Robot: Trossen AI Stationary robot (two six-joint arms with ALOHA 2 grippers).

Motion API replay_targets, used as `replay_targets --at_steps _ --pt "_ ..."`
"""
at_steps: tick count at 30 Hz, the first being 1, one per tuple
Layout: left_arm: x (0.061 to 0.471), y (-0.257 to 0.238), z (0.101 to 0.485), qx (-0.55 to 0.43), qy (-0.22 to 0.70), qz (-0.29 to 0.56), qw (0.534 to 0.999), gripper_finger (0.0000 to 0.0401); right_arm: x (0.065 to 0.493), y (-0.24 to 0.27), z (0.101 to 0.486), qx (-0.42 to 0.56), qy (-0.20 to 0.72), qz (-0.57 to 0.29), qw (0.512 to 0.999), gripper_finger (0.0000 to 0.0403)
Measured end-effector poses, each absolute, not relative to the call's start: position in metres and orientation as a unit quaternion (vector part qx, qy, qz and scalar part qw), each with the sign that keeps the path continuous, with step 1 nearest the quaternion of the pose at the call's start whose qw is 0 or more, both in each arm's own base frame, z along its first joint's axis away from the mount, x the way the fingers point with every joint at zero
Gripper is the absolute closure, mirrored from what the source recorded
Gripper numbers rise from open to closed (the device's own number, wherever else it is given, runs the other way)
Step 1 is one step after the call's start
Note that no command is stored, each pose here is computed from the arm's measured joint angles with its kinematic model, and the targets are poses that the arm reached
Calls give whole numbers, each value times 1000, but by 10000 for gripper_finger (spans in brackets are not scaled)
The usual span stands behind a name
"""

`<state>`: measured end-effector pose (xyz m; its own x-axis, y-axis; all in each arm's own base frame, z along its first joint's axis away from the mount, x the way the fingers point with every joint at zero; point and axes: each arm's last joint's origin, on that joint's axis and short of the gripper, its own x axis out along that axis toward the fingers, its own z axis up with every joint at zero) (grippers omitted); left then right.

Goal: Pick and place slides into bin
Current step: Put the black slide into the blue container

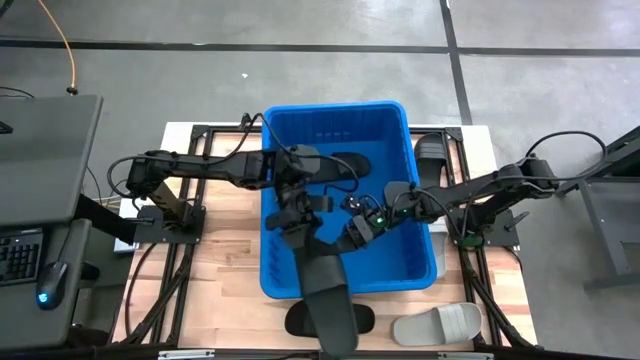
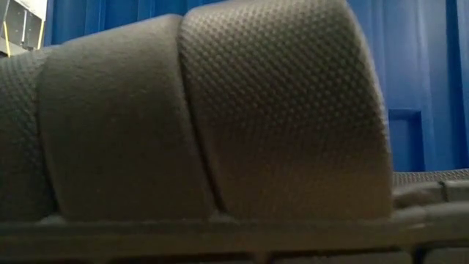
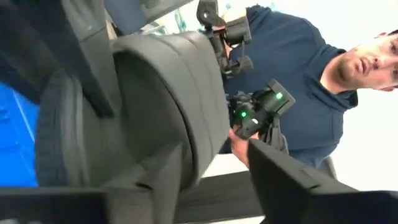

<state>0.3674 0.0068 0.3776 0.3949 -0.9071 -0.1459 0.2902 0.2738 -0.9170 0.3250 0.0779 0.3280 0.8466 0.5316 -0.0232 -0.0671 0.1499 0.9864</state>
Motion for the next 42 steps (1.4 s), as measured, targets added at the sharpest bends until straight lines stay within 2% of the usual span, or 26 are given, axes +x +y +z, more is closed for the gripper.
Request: replay_targets --at_steps 5,11,15,21,25,30,36,42 --pt "364 6 375 -433 369 -430 701 151 323 80 327 619 201 205 731 393" --pt "354 5 372 -446 400 -428 677 141 321 85 327 628 209 203 722 393" --pt "329 3 380 -443 418 -422 671 140 314 98 329 633 229 207 710 393" --pt "291 8 393 -407 431 -325 737 140 304 93 334 627 199 139 740 394" --pt "272 14 407 -365 409 -215 808 140 299 73 340 617 154 77 768 394" --pt "243 17 426 -332 363 -76 867 140 298 54 345 609 78 -1 789 394" --pt "201 19 452 -314 278 40 907 140 300 32 343 582 12 -108 806 394" --pt "170 20 467 -327 213 106 914 140 301 14 350 550 -77 -173 813 394"
